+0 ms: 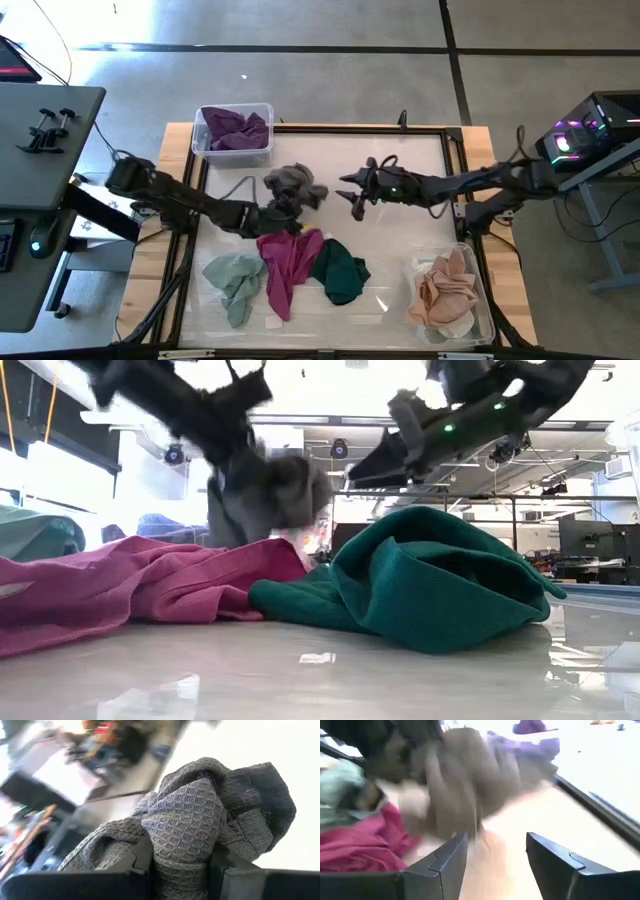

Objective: Sort microfiber towel by color & place in baskets
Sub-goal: Put the gray towel into the top transparent bin

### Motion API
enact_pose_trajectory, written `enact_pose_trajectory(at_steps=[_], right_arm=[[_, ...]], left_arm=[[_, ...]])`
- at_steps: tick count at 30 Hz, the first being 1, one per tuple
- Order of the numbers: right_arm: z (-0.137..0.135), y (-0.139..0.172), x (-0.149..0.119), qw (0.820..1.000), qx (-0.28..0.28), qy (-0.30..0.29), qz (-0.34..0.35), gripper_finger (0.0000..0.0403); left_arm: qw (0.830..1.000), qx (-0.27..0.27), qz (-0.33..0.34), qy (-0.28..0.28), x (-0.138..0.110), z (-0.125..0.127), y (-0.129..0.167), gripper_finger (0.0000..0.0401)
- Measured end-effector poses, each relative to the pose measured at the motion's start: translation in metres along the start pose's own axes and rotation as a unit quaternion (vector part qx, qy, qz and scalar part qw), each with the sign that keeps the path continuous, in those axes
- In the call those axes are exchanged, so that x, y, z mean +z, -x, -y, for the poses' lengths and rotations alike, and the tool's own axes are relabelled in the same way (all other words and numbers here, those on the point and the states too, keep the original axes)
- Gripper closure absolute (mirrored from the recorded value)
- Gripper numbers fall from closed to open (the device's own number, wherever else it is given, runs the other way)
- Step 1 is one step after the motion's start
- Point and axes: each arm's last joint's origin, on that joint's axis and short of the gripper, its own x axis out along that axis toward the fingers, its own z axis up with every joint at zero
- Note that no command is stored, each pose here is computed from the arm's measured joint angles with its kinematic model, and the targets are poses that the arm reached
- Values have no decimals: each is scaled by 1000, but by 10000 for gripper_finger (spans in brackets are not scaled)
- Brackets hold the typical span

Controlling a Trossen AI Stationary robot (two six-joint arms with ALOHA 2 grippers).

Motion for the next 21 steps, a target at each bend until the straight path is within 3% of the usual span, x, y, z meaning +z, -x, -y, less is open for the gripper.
enact_pose_trajectory(at_steps=[7, 11, 17, 21], right_arm=[[-8, 29, -9, 1000, -21, 6, 15, 203], [-6, 33, -16, 999, -31, -4, 18, 203], [-5, 32, -20, 999, -30, -10, 27, 203], [-6, 31, -21, 999, -30, -10, 26, 203]], left_arm=[[982, 174, -6, 73, 46, -62, 34, 319], [967, 232, -14, 104, 59, -114, 48, 319], [949, 273, -28, 153, 39, -186, 52, 318], [948, 253, -51, 189, 11, -215, 43, 318]])
